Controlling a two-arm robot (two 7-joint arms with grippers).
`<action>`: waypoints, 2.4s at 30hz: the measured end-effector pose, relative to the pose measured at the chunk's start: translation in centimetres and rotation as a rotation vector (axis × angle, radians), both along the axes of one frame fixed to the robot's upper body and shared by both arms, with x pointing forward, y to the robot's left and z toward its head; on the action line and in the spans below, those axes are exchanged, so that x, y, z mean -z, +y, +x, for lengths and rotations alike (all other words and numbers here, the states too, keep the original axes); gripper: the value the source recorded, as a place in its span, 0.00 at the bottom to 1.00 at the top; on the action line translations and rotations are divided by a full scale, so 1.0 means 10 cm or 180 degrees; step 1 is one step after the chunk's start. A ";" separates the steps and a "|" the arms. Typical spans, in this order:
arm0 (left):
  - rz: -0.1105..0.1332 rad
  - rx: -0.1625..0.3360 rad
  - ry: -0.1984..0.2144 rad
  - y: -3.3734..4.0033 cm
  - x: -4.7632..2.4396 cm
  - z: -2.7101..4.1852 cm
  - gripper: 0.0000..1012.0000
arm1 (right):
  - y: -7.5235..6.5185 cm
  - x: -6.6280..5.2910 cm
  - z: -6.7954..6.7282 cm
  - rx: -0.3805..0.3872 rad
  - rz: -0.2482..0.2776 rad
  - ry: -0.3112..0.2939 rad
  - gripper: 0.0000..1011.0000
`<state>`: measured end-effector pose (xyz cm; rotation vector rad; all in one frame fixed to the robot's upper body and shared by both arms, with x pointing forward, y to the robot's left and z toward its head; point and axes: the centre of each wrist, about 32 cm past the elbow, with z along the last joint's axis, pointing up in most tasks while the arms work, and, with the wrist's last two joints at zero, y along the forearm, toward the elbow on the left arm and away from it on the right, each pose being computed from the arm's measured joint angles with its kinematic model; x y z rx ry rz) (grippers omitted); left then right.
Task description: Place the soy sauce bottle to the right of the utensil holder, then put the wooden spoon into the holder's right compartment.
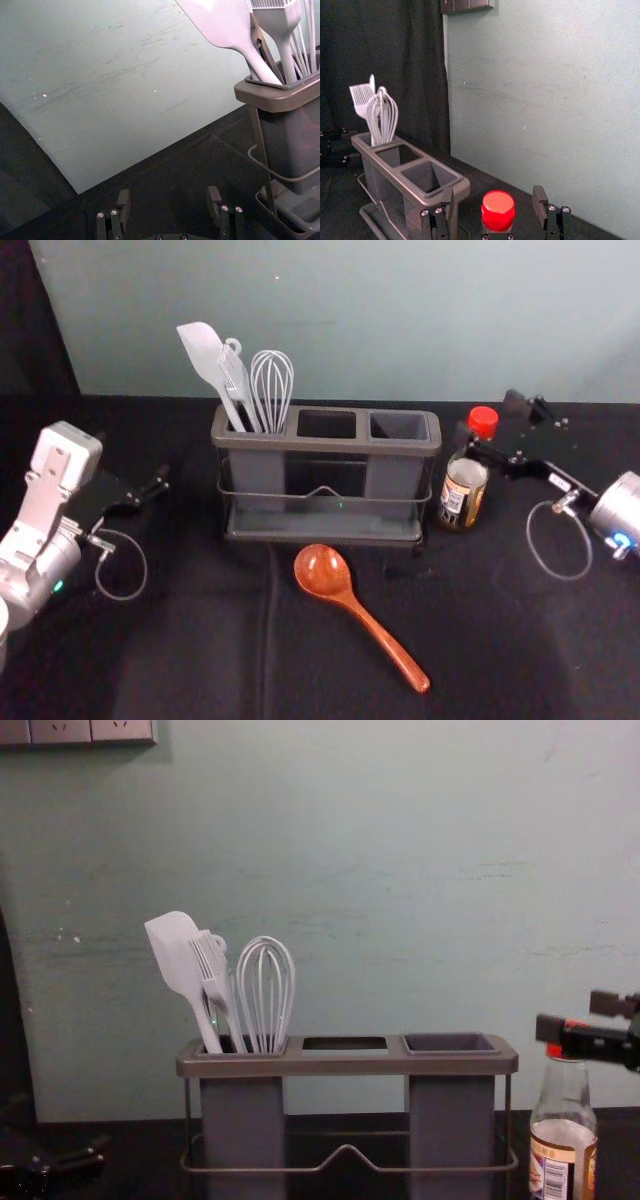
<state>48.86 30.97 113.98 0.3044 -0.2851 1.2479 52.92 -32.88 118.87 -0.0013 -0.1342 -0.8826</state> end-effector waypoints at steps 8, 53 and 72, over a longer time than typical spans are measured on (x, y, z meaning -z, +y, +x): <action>0.0000 0.0000 0.0000 0.000 0.000 0.000 0.99 | 0.00 -0.27 -0.13 -0.0015 -0.0047 -0.0244 0.99; 0.0000 0.0000 0.0000 0.000 0.000 0.000 0.99 | 1.50 -0.70 -0.23 -0.0554 -0.1310 0.1876 0.99; 0.0000 0.0000 0.0000 0.000 0.000 0.000 0.99 | 1.68 -0.52 -0.12 -0.0514 -0.1442 0.2014 0.99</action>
